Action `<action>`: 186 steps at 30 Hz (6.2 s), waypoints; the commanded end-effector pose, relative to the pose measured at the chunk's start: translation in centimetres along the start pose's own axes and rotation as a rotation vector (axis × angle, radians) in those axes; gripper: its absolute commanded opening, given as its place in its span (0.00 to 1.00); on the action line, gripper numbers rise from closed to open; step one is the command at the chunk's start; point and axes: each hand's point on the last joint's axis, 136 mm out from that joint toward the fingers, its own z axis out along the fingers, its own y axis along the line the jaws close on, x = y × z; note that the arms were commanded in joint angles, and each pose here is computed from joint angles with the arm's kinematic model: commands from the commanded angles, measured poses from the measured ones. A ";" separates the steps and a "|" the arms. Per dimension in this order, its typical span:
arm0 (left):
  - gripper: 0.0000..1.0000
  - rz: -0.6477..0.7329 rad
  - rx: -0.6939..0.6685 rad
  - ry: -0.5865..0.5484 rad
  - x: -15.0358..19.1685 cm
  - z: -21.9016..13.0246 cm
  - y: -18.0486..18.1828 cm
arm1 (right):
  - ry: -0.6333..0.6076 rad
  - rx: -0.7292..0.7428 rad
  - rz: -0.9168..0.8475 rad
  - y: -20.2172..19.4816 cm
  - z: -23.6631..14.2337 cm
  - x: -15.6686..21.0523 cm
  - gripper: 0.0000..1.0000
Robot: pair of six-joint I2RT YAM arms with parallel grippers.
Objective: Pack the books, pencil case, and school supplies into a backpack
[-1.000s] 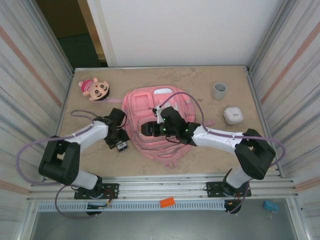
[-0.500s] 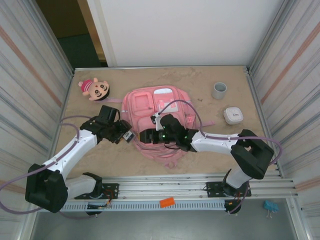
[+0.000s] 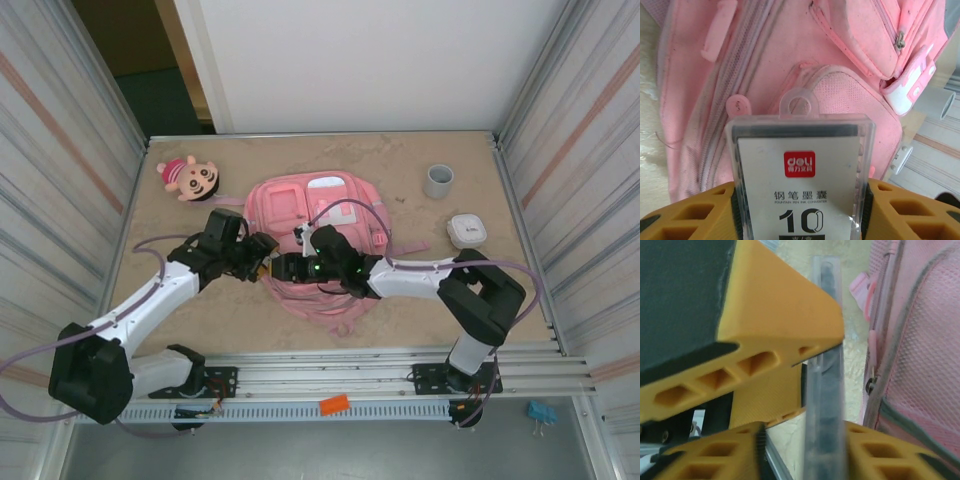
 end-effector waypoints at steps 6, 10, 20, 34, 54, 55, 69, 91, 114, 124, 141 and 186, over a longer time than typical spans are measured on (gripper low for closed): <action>0.64 0.148 -0.003 -0.019 -0.2 0.0 -2.0 | -0.083 -0.037 0.025 -0.2 -2.6 -2.6 0.01; 0.75 0.452 -0.053 -0.111 -1.3 -1.2 -4.1 | -0.119 0.009 0.018 -1.8 -6.0 -3.6 0.01; 0.75 1.438 -0.002 -0.235 1.7 -0.5 -9.7 | -0.096 0.095 0.026 -4.9 -16.2 -4.9 0.03; 0.89 2.200 0.015 0.026 8.1 5.8 -6.5 | -0.113 0.034 0.209 -8.2 -23.7 -5.8 0.03; 0.96 2.251 0.027 0.165 10.2 6.3 -3.0 | -0.090 0.039 0.243 -9.0 -24.0 -4.6 0.04; 0.96 2.255 -0.007 0.168 9.9 6.7 -2.7 | -0.088 0.037 0.243 -9.0 -24.0 -4.5 0.04; 0.15 2.151 -0.074 -0.202 7.2 4.4 -9.3 | -0.055 0.058 0.308 -9.7 -24.1 -1.9 0.04; 0.03 1.831 0.132 -0.319 6.4 1.7 -15.6 | 0.179 -0.078 0.348 -6.0 -16.4 1.7 0.04; 0.03 1.767 0.323 -0.212 8.4 0.6 -15.3 | 0.059 -0.056 0.345 -6.4 -11.9 -5.0 0.30; 0.05 1.768 0.232 -0.202 7.4 1.6 -13.5 | -0.003 0.203 0.298 -9.6 -18.8 -2.4 0.54; 0.09 1.777 0.334 -0.114 9.3 2.3 -12.6 | -0.141 0.347 -1.042 -3.6 -18.1 -5.2 0.60; 0.72 1.796 0.316 -0.004 2.5 -2.2 -3.8 | -0.049 0.114 -1.257 -6.9 -14.5 -7.0 0.00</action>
